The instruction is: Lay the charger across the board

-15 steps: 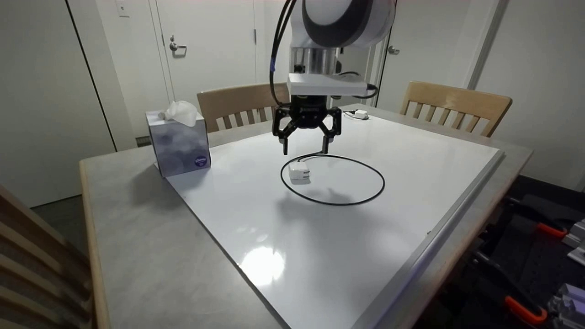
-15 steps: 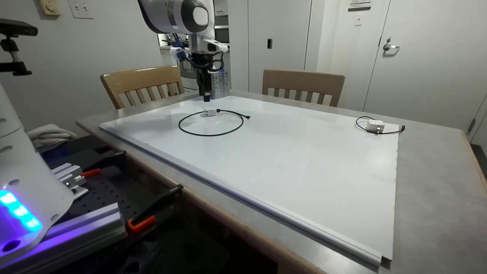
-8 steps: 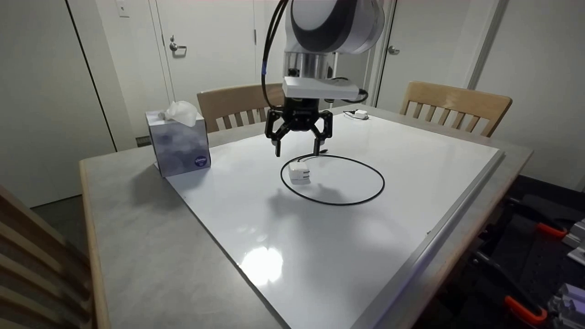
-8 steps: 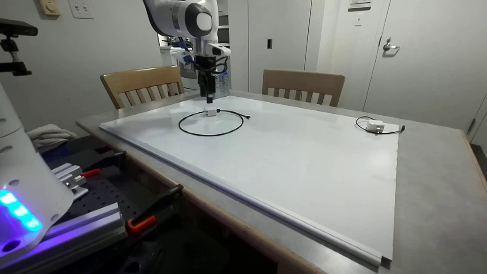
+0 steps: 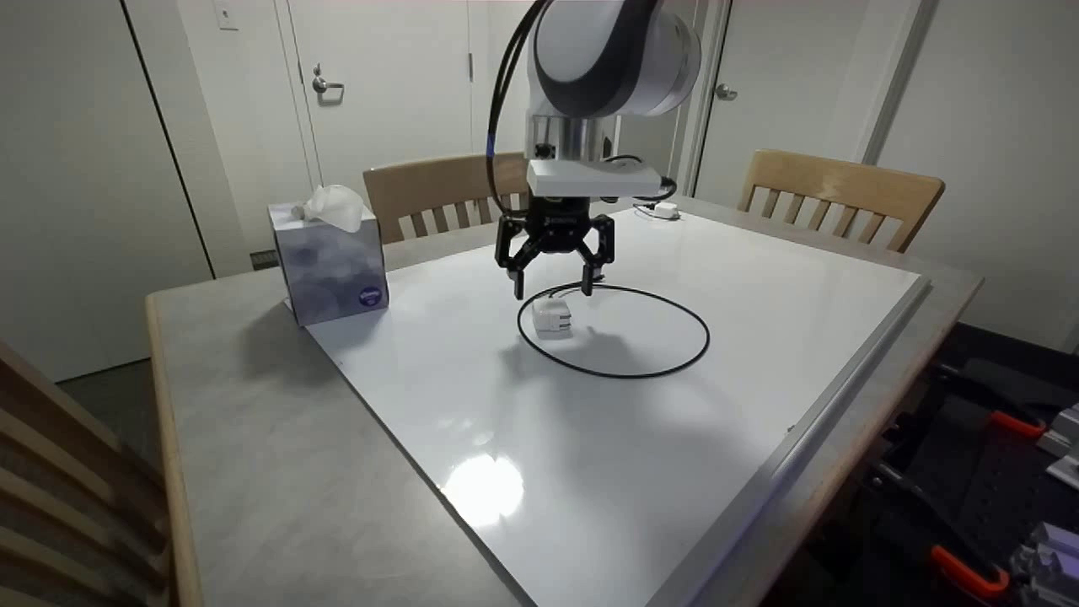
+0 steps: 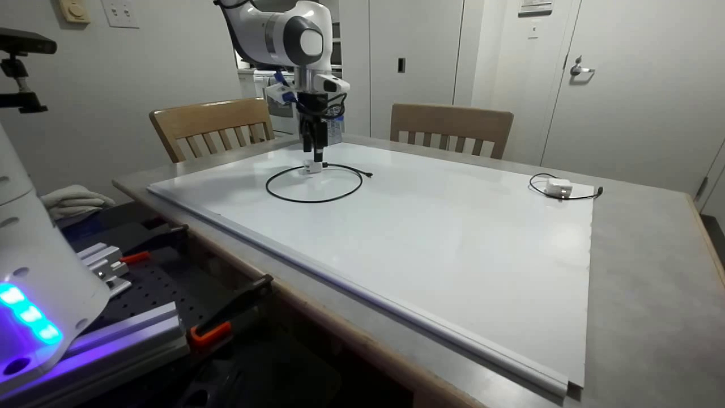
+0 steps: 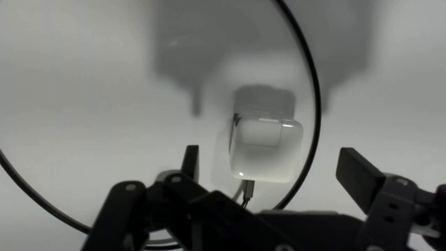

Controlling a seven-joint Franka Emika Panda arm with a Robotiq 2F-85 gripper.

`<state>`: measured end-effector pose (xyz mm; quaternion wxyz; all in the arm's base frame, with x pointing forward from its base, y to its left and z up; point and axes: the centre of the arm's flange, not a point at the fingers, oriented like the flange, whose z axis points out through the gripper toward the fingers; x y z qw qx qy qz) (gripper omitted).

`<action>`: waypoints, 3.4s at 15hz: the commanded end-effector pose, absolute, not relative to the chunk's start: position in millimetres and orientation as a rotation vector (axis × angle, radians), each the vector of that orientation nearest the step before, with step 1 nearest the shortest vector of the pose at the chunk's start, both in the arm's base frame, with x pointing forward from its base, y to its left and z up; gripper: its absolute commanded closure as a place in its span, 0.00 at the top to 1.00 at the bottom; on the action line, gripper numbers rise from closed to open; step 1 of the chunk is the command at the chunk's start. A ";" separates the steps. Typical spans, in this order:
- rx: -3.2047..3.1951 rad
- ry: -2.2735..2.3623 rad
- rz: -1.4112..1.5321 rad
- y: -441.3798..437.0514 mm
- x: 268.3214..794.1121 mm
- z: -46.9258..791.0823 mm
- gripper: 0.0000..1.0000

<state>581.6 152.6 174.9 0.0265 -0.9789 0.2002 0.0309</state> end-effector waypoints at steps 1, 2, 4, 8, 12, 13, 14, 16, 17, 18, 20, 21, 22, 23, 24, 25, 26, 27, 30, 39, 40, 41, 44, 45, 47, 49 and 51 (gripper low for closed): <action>-3.018 0.600 0.134 151.6 585.6 163.5 1.00; -3.018 0.603 0.141 151.3 584.1 162.1 1.00; -3.015 0.613 0.144 148.7 583.0 161.6 1.00; -3.008 0.629 0.140 144.9 583.6 162.4 0.88; -2.994 0.645 0.150 143.0 582.5 159.3 0.80; -2.989 0.651 0.153 142.3 581.9 158.6 0.81; -2.983 0.658 0.156 141.5 581.1 157.4 0.81; -2.972 0.664 0.164 139.9 579.9 154.6 0.84; -2.967 0.668 0.169 139.4 579.5 152.6 0.89; -2.961 0.672 0.174 138.8 579.1 150.5 0.91; -2.949 0.675 0.177 138.2 579.0 148.1 0.62; -2.945 0.680 0.179 137.9 578.9 147.9 0.59; -2.943 0.680 0.178 137.4 579.1 148.8 0.57; -2.942 0.682 0.175 136.9 579.6 149.8 0.51; -2.941 0.684 0.174 137.0 579.7 150.9 0.43; -2.943 0.685 0.169 136.9 580.4 151.7 0.37; -2.945 0.689 0.166 137.0 580.8 152.7 0.29; -2.949 0.686 0.158 137.0 581.5 154.3 0.26; -2.961 0.673 0.138 137.0 582.5 160.7 0.26; -2.818 1.107 -0.139 81.1 594.7 212.6 0.26; -2.770 1.172 -0.174 70.2 593.8 219.6 0.26; -2.720 1.226 -0.218 63.8 591.8 229.5 0.26; -2.755 1.193 -0.196 64.1 608.0 221.7 0.51; -2.749 1.200 -0.201 63.0 606.6 224.5 0.51; -2.743 1.206 -0.203 63.9 604.5 226.4 0.51; -2.755 1.258 -0.232 61.5 606.0 225.8 0.26; -2.715 1.395 -0.276 44.0 610.3 224.9 0.26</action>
